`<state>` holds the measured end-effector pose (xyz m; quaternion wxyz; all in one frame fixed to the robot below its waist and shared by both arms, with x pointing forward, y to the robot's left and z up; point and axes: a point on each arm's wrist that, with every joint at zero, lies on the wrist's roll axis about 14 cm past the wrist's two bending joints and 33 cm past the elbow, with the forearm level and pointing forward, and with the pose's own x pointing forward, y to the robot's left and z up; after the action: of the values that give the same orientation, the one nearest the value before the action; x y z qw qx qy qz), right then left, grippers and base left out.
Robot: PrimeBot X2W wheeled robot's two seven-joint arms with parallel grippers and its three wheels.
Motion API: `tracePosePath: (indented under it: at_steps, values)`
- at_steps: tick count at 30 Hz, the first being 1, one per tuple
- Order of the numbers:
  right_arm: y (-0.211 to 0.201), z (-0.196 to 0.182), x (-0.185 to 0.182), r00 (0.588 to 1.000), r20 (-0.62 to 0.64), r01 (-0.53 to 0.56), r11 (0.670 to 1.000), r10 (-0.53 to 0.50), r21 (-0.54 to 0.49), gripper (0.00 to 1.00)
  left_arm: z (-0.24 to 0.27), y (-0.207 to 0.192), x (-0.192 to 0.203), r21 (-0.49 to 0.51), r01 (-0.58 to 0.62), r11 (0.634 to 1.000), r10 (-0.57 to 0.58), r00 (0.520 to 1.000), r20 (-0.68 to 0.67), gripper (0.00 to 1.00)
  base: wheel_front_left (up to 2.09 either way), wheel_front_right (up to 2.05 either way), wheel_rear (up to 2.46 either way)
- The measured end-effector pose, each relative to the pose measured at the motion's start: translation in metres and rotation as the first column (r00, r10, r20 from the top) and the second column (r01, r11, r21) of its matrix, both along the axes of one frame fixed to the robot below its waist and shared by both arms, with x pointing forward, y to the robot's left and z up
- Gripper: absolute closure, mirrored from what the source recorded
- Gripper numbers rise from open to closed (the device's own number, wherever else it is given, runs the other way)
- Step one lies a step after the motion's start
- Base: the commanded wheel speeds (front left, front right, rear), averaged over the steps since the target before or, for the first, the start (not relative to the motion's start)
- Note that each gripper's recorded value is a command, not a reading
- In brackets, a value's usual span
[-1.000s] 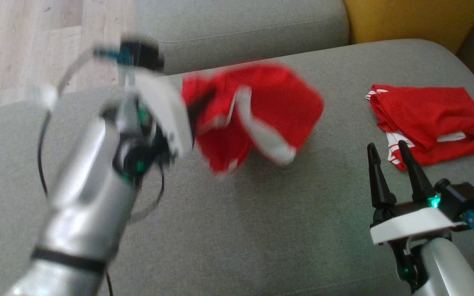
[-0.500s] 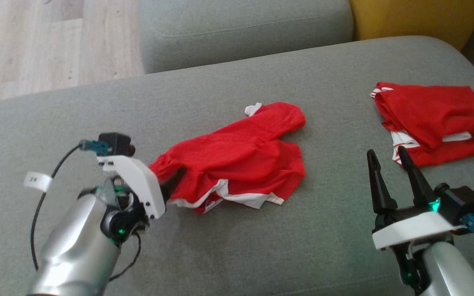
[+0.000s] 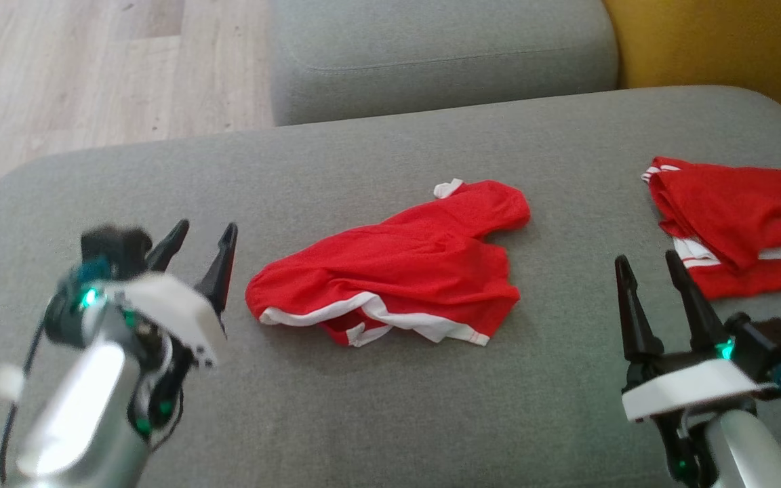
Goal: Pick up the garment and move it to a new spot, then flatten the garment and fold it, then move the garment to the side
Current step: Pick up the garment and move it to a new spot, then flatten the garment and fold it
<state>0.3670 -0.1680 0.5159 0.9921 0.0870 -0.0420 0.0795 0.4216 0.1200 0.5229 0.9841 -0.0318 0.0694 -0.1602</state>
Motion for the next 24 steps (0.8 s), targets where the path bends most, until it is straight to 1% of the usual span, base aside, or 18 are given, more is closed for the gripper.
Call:
tracePosePath:
  at_steps: [3, 7, 9, 12, 14, 16, 24]
  values:
    - [0.004, -0.006, -0.002, 1.0, -0.016, -0.01, 1.0, 0.01, 0.002, 0.0, 0.002, 0.011, -0.013, 0.001, -0.067, 0.998, 0.067, 0.995, 0.078, 0.0, 0.0, 0.0, 0.0]
    - [0.007, -0.005, 0.0, 1.0, -0.013, -0.021, 1.0, 0.021, 0.002, 0.0, 0.008, 0.023, -0.028, -0.006, -0.156, 0.988, 0.154, 0.971, 0.184, 0.0, 0.0, 0.0, 0.0]
    - [0.008, -0.005, 0.0, 1.0, -0.013, -0.023, 1.0, 0.023, 0.003, 0.0, 0.007, 0.029, -0.037, -0.021, -0.205, 0.978, 0.205, 0.957, 0.206, 0.0, 0.0, 0.0, 0.0]
    - [0.009, -0.007, -0.002, 1.0, -0.019, -0.025, 1.0, 0.025, 0.004, 0.0, -0.004, 0.034, -0.052, -0.027, -0.264, 0.964, 0.264, 0.945, 0.193, 0.0, 0.0, 0.0, 0.0]
    - [0.009, -0.01, -0.003, 0.999, -0.026, -0.025, 1.0, 0.025, 0.005, 0.0, -0.012, 0.032, -0.061, -0.031, -0.279, 0.96, 0.28, 0.944, 0.173, 0.0, 0.0, 0.0, 0.0]
    - [0.009, -0.01, -0.002, 0.999, -0.027, -0.025, 1.0, 0.025, 0.005, 0.0, -0.009, 0.031, -0.066, -0.045, -0.293, 0.955, 0.296, 0.938, 0.182, 0.0, 0.0, 0.0, 0.0]
    - [0.011, -0.009, -0.001, 0.999, -0.025, -0.033, 0.999, 0.033, 0.004, 0.0, 0.0, 0.03, -0.066, -0.061, -0.296, 0.953, 0.302, 0.928, 0.22, 0.0, 0.0, 0.0, 0.0]
